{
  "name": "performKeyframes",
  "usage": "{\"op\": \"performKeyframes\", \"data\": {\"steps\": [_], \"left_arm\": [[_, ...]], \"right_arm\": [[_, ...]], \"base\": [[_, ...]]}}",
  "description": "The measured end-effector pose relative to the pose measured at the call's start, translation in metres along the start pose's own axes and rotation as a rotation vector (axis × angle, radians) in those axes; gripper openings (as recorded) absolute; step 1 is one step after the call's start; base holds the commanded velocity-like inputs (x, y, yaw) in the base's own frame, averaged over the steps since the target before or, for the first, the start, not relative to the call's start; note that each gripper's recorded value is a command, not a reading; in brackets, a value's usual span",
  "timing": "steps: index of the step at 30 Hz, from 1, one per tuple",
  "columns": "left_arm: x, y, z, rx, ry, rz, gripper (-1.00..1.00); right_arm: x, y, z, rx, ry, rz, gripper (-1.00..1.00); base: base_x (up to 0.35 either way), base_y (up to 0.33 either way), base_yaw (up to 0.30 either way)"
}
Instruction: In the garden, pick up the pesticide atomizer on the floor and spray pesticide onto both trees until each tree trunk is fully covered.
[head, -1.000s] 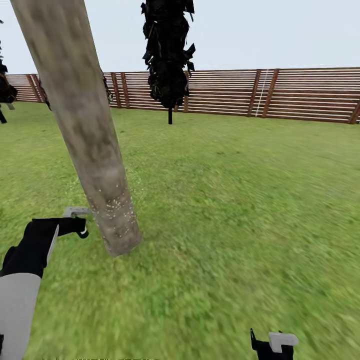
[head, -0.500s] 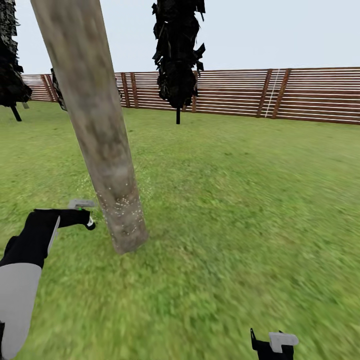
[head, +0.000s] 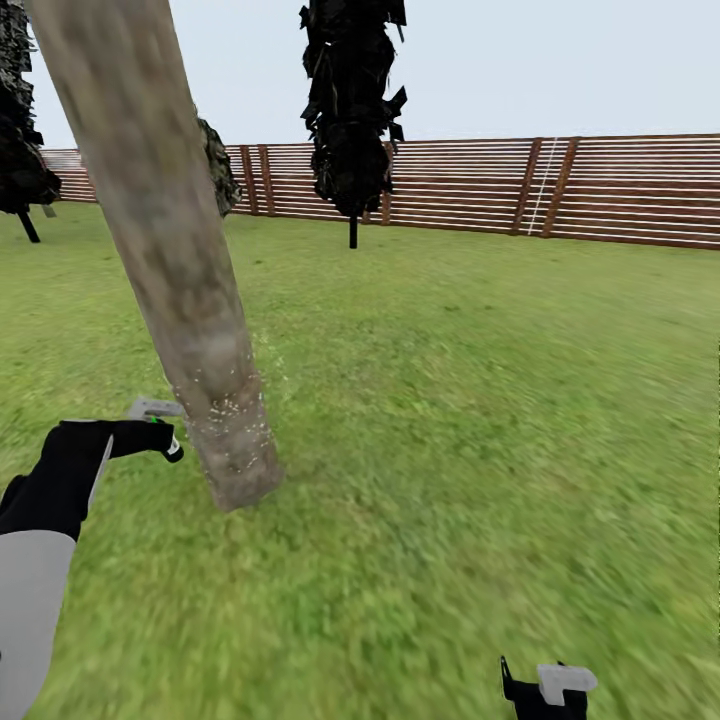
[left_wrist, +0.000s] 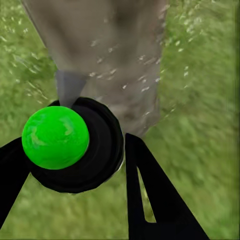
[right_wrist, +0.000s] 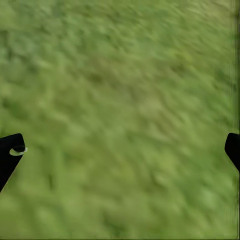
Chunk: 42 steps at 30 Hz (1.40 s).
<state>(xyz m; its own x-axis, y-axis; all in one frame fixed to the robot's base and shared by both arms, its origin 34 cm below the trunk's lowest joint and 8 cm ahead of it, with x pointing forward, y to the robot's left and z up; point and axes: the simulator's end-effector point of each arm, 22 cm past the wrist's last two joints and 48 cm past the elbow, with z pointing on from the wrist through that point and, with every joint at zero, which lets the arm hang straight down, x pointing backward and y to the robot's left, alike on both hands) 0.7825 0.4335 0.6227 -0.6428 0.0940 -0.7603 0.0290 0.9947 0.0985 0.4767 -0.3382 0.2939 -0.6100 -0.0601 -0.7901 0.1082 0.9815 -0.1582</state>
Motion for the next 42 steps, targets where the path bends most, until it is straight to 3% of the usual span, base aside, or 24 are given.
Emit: {"op": "performKeyframes", "data": {"steps": [21,32,33,35,38,42], "left_arm": [[-0.003,0.004,-0.002,-0.007,-0.008,-0.006,-1.0],[0.008,0.011,0.0,-0.04,0.015,-0.013,-1.0],[0.016,0.012,0.002,-0.045,0.029,-0.013,-1.0],[0.08,0.016,0.006,-0.056,0.11,-0.021,-1.0],[0.103,0.02,0.004,-0.056,0.132,-0.055,-1.0],[0.143,0.016,0.006,-0.048,0.153,-0.032,-1.0]], "right_arm": [[0.0,0.0,0.0,0.0,0.0,0.0,1.0],[-0.004,0.0,0.0,0.0,-0.008,0.002,1.0],[-0.004,0.001,0.0,-0.001,-0.009,0.002,1.0],[-0.005,0.001,0.0,-0.001,-0.01,0.001,1.0],[-0.005,0.001,0.0,-0.001,-0.011,0.002,1.0],[-0.006,0.0,0.0,0.0,-0.012,0.003,1.0]], "base": [[0.14,-0.256,0.003],[0.025,-0.273,0.212],[0.016,-0.251,0.21],[-0.04,-0.187,0.12],[-0.15,-0.048,0.027],[-0.053,-0.003,0.002]]}}
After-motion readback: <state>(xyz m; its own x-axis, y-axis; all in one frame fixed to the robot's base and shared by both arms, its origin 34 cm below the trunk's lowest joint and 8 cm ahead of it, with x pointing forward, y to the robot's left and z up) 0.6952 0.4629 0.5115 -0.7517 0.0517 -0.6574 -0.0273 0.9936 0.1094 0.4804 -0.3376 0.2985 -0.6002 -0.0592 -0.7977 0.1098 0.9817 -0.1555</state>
